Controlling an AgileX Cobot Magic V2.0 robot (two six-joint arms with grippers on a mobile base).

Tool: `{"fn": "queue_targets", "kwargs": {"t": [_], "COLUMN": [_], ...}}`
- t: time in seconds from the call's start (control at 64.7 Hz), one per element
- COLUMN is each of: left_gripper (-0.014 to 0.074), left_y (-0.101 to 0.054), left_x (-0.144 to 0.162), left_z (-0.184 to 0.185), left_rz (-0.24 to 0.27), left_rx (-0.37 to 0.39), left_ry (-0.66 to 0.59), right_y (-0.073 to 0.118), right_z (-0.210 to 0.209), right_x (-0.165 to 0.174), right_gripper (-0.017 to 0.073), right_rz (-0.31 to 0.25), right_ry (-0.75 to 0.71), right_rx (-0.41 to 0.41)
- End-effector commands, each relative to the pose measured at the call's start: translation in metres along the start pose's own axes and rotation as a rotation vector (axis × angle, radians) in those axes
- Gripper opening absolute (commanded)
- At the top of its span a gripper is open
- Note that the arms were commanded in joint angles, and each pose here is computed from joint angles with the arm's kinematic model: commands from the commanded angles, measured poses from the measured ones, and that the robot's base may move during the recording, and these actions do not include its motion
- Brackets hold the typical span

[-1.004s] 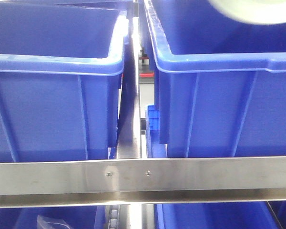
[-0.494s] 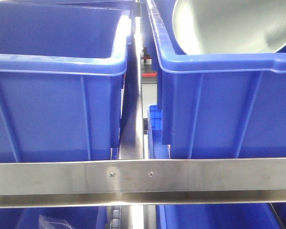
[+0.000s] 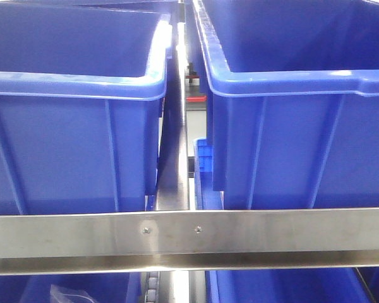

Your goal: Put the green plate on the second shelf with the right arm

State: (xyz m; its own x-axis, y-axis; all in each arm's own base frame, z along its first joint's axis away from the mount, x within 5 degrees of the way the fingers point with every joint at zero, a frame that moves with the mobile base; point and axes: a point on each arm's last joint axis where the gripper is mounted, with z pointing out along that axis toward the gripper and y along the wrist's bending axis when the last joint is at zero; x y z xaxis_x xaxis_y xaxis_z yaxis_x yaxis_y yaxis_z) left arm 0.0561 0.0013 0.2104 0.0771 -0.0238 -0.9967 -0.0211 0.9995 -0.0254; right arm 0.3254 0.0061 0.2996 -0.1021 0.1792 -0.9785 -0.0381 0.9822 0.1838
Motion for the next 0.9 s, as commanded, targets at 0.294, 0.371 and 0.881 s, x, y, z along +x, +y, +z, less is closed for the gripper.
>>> {"fn": "queue_targets", "kwargs": {"t": [0.294, 0.371, 0.881], "left_gripper": [0.013, 0.013, 0.013], "left_y": [0.0, 0.0, 0.0], "left_x": [0.006, 0.006, 0.006], "left_z": [-0.001, -0.001, -0.001], "left_rz": [-0.015, -0.015, -0.015], "left_rx": [0.003, 0.003, 0.003], "left_ry": [-0.059, -0.059, -0.059], "right_y": [0.02, 0.022, 0.026], "right_z": [-0.05, -0.07, -0.26], "right_x": [-0.072, -0.084, -0.125], "right_gripper": [0.0267, 0.0217, 0.0059], "right_rz": [-0.109, -0.134, -0.115], "right_ry": [-0.262, -0.256, -0.332], "right_rx": [-0.08, -0.065, 0.071]}}
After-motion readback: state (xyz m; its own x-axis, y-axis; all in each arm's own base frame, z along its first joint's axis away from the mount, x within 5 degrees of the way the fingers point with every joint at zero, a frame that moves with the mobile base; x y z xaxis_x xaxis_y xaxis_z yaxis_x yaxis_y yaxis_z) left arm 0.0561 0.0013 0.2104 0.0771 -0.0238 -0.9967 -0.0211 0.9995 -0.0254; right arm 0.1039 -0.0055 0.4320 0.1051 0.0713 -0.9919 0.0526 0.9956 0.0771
